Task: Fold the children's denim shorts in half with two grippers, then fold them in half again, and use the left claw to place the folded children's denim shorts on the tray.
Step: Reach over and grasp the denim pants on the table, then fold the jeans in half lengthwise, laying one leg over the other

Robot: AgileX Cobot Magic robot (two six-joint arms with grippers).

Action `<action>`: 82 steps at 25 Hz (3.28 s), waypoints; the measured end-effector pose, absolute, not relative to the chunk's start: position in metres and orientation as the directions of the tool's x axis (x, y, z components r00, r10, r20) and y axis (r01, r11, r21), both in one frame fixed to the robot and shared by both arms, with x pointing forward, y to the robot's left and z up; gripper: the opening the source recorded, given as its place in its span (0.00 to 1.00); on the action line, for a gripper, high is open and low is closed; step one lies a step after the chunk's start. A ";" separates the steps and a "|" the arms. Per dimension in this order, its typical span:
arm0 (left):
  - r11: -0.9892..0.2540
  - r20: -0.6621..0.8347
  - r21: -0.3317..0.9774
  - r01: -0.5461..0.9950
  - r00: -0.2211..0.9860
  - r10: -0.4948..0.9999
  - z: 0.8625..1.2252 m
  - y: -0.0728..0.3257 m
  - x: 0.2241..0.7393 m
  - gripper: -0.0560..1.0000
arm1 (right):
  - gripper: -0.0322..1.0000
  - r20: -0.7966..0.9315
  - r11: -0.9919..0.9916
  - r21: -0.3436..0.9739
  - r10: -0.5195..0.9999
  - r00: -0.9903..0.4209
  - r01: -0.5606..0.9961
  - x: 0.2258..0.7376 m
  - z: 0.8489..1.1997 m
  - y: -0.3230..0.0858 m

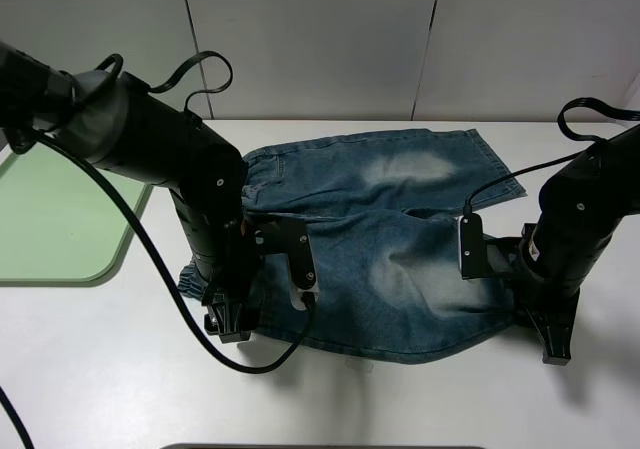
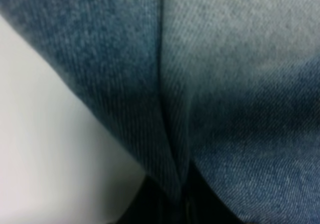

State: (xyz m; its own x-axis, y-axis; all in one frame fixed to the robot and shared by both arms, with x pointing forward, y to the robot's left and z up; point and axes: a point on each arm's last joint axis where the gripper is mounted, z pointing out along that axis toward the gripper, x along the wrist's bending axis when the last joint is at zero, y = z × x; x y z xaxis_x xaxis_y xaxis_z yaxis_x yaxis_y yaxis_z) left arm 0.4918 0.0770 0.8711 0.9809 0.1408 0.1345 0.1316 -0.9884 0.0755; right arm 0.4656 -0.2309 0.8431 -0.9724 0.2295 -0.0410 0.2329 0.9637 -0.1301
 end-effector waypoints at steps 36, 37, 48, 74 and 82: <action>-0.992 0.160 0.077 0.099 0.981 0.110 0.864 0.074 0.498 0.09 | 0.02 -0.077 0.956 -0.082 0.276 -0.958 0.282 0.463 0.852 -0.231; -0.992 0.163 0.080 0.098 0.980 0.110 0.866 0.074 0.498 0.09 | 0.02 -0.082 0.955 -0.076 0.280 -0.956 0.287 0.463 0.853 -0.231; -0.990 0.196 0.102 0.101 0.973 0.120 0.907 0.079 0.494 0.09 | 0.02 -0.162 0.894 0.080 0.447 -0.879 0.440 0.459 0.884 -0.227; -0.989 0.179 0.058 0.134 0.973 0.143 0.968 0.100 0.473 0.09 | 0.02 -0.226 0.838 0.114 0.545 -0.807 0.534 0.445 0.983 -0.237; -0.989 0.174 0.047 0.138 0.974 0.144 0.974 0.103 0.470 0.09 | 0.02 -0.266 0.820 0.174 0.572 -0.776 0.545 0.465 1.015 -0.230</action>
